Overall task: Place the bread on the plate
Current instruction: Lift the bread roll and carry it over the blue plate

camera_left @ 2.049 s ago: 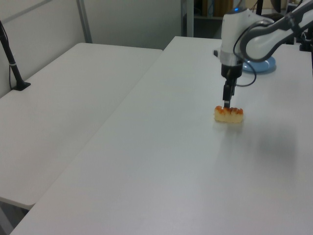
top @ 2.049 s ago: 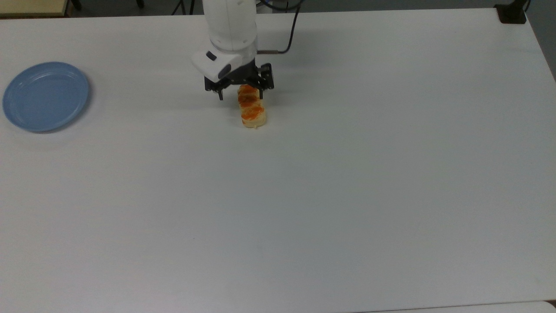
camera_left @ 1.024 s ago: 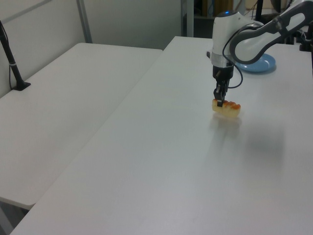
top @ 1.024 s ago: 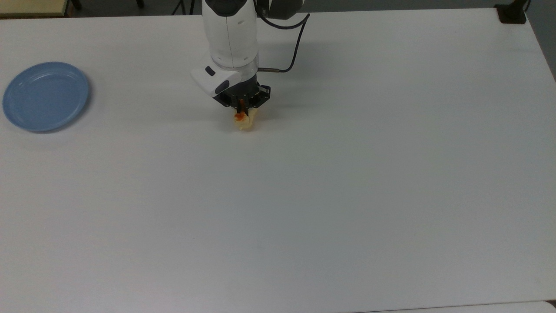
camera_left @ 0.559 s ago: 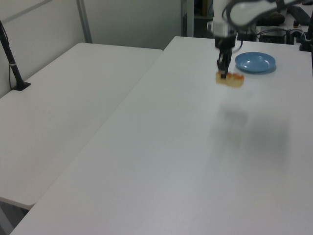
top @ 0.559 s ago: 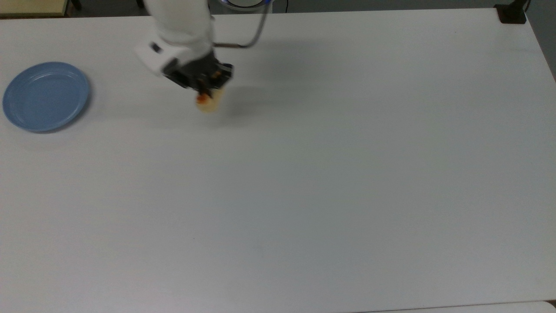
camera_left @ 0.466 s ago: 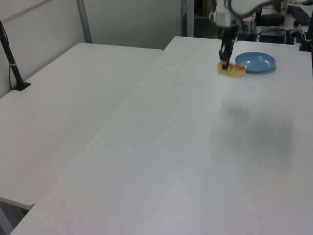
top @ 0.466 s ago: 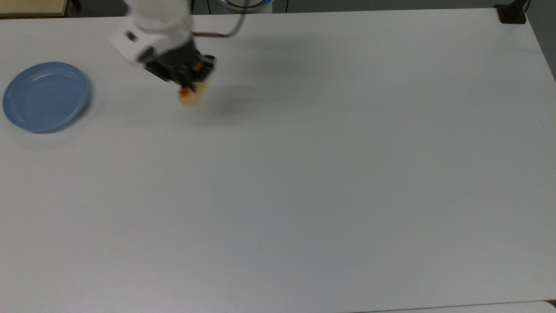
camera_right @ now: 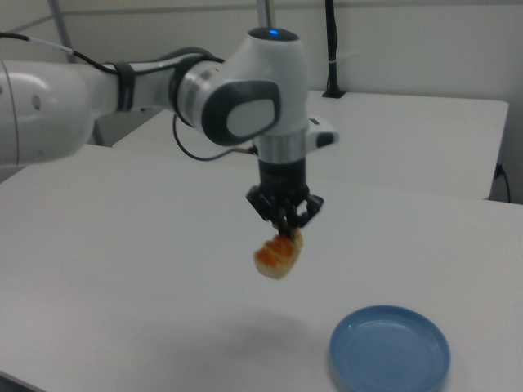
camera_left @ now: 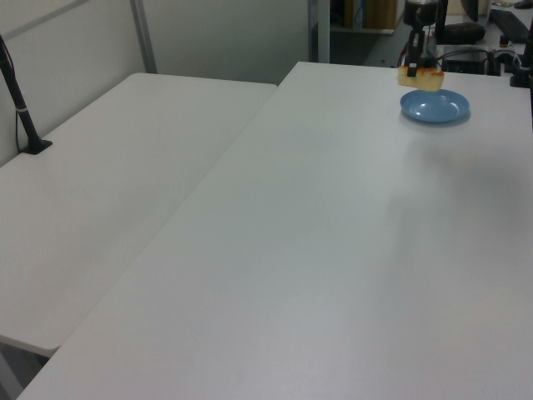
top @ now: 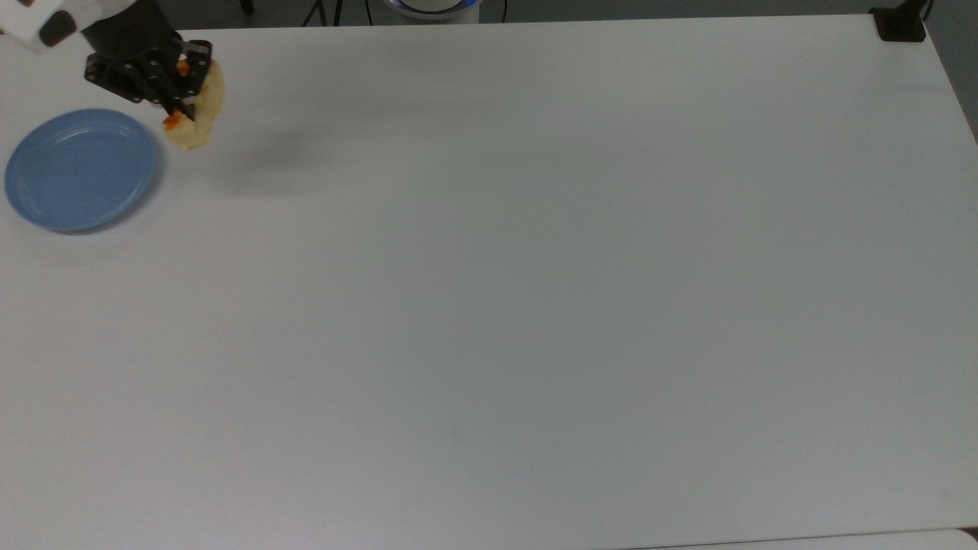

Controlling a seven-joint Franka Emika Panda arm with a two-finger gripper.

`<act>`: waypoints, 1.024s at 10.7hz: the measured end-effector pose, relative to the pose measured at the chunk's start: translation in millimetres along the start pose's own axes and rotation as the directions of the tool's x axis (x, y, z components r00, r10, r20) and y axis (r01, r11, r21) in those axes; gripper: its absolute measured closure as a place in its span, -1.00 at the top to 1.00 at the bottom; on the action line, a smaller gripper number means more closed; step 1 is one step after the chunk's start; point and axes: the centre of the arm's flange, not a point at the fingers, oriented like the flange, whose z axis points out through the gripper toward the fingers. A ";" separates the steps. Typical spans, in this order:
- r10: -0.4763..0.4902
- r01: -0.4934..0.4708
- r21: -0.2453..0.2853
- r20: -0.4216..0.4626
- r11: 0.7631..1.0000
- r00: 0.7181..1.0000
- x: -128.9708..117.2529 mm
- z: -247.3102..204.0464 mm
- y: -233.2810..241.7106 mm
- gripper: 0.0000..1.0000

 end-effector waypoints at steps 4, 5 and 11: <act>-0.001 0.000 -0.049 -0.015 0.999 1.000 -27.6 51.3 89.9 -0.79; 0.003 -0.004 -0.072 -0.015 0.997 1.000 -32.1 68.6 108.7 -0.79; 0.031 -0.035 -0.138 -0.033 0.990 0.999 -38.6 121.4 168.2 -0.79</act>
